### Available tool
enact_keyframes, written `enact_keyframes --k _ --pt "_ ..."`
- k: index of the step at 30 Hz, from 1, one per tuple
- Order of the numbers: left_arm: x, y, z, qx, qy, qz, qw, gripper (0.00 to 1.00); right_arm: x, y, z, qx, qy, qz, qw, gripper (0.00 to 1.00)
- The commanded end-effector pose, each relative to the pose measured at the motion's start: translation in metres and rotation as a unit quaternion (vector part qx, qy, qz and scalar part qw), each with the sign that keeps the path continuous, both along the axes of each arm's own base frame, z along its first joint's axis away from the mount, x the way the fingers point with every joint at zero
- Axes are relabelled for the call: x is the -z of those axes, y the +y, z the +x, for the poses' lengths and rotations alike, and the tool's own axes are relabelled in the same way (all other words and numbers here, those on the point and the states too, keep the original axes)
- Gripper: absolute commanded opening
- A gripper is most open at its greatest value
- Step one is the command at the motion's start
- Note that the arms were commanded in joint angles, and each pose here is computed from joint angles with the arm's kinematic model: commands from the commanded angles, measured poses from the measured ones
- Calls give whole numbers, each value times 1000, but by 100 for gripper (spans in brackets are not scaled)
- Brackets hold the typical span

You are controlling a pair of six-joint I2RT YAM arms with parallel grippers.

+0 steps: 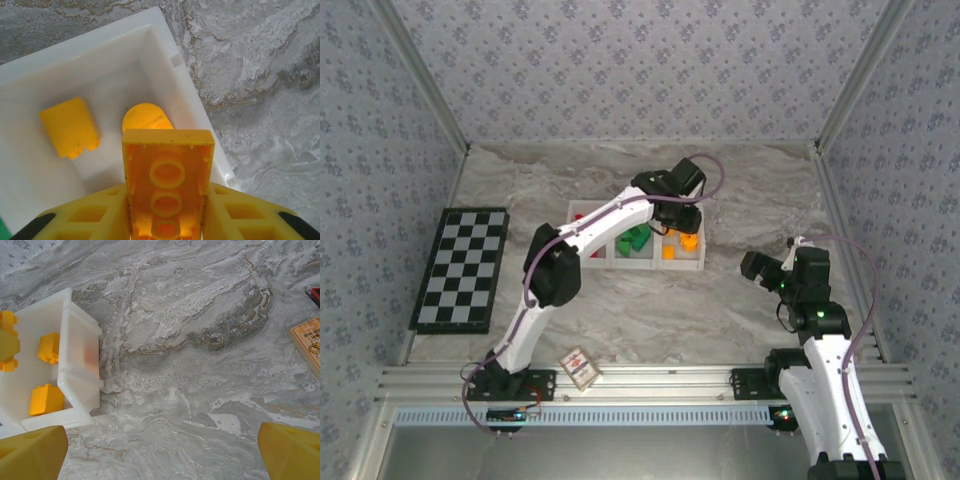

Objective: Sort the legos into containers by color
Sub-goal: Place the lego in the container.

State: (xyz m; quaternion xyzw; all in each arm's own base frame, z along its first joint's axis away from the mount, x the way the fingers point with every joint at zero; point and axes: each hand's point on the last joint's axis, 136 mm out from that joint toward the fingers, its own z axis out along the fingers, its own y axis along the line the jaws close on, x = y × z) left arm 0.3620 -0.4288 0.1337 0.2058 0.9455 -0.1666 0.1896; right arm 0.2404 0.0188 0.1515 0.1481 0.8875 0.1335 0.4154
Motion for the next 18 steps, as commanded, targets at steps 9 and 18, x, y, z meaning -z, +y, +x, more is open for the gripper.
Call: enact_keyframes --k 9,18 --pt "7 2 23 -42 10 -2 999 48 1 -3 0 11 0 3 1000 100" --pt "-37 15 23 -20 -59 -15 998 57 2 -4 0 13 1 1 1000 100"
